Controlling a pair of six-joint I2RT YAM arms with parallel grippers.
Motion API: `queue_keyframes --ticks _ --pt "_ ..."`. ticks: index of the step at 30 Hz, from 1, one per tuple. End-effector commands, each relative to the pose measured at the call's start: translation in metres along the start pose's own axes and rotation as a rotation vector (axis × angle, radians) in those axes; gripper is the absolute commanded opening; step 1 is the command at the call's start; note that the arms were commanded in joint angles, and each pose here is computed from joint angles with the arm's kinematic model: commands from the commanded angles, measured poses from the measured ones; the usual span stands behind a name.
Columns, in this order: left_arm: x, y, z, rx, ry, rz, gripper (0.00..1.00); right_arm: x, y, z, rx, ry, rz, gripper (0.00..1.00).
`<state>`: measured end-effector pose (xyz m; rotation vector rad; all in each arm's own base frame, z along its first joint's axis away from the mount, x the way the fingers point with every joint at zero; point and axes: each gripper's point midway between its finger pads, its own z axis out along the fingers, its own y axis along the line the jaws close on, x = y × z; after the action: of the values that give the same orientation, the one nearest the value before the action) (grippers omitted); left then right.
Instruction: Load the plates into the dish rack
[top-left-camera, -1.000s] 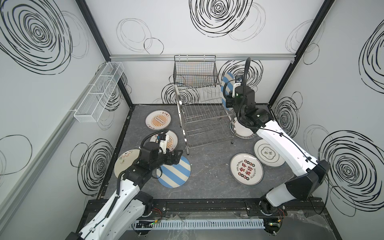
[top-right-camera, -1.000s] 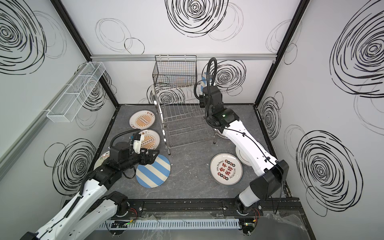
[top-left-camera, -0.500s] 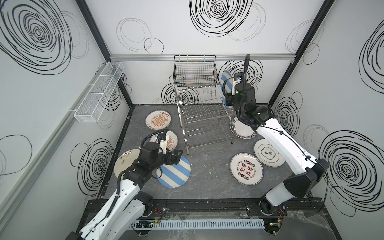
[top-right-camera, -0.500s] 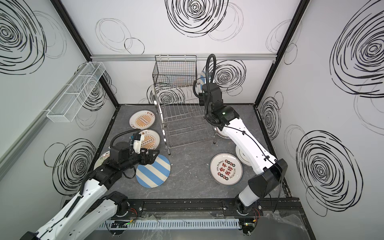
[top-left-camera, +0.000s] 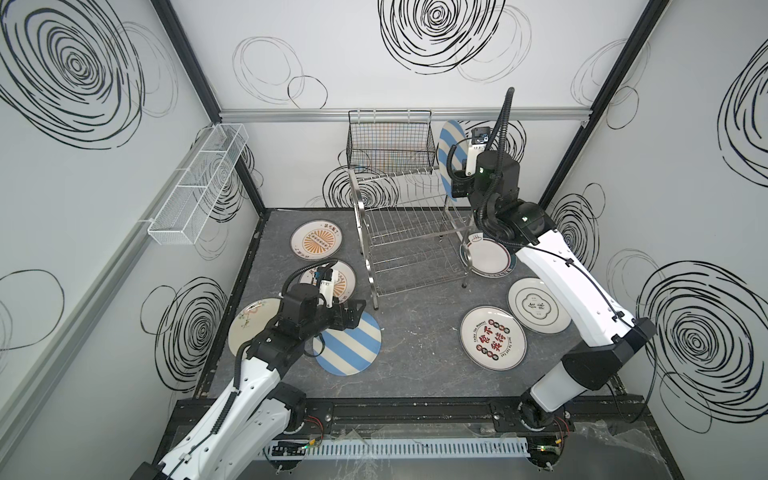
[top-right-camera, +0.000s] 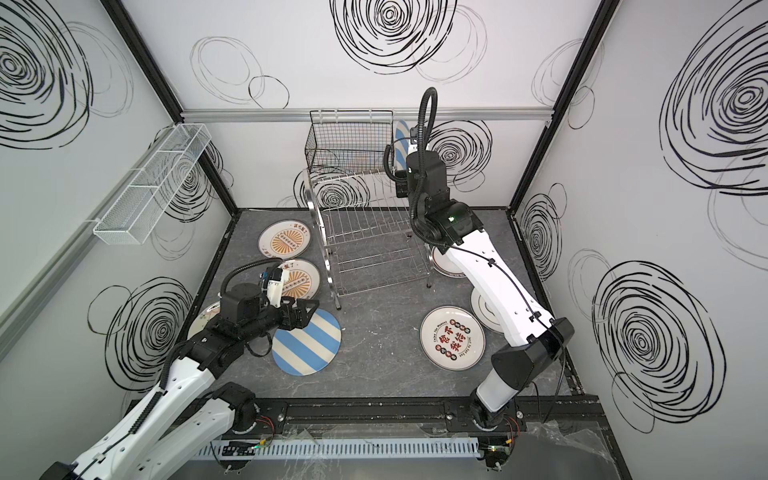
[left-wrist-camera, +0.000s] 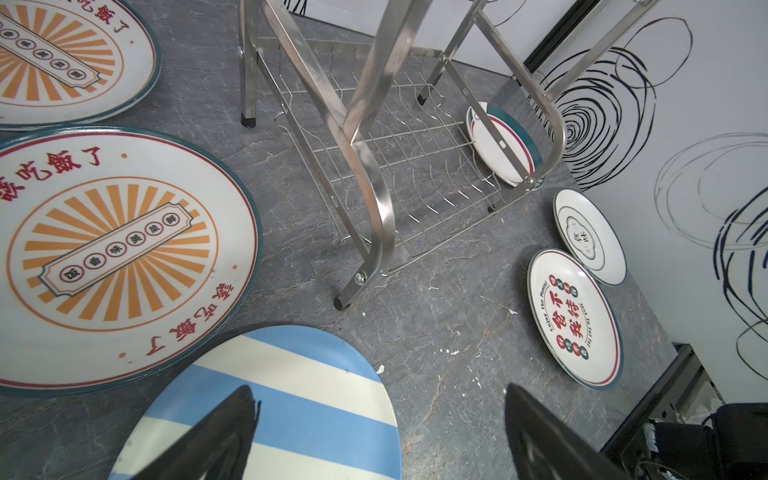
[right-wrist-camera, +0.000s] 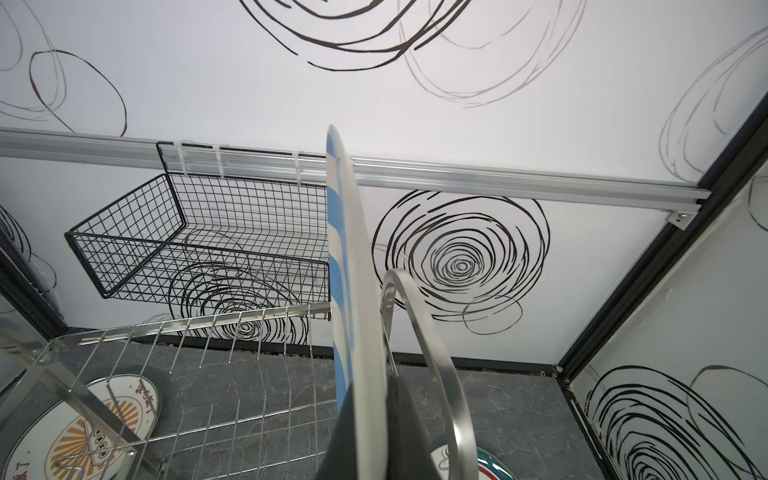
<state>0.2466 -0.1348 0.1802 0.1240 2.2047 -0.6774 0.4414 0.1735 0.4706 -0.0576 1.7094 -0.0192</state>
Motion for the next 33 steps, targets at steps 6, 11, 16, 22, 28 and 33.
queue_keyframes --ticks 6,11,16,22,28,33 --pt "-0.008 -0.001 0.001 0.010 -0.033 0.017 0.96 -0.002 0.003 0.009 0.022 -0.039 -0.007 0.00" --pt "-0.008 0.000 0.002 0.007 -0.032 0.018 0.96 0.005 0.002 0.014 0.024 -0.028 -0.014 0.00" --pt "-0.007 0.000 0.002 0.005 -0.030 0.018 0.96 0.014 0.001 0.019 0.024 -0.017 -0.014 0.00" --pt "-0.008 0.000 0.002 0.003 -0.031 0.017 0.96 0.024 -0.002 0.023 0.028 0.000 -0.015 0.00" --pt "-0.007 0.000 0.002 0.004 -0.029 0.017 0.96 0.028 -0.003 0.024 0.026 0.009 -0.015 0.02" --pt "-0.007 0.000 0.002 0.006 -0.030 0.017 0.96 0.029 -0.005 0.021 0.026 0.012 -0.018 0.18"
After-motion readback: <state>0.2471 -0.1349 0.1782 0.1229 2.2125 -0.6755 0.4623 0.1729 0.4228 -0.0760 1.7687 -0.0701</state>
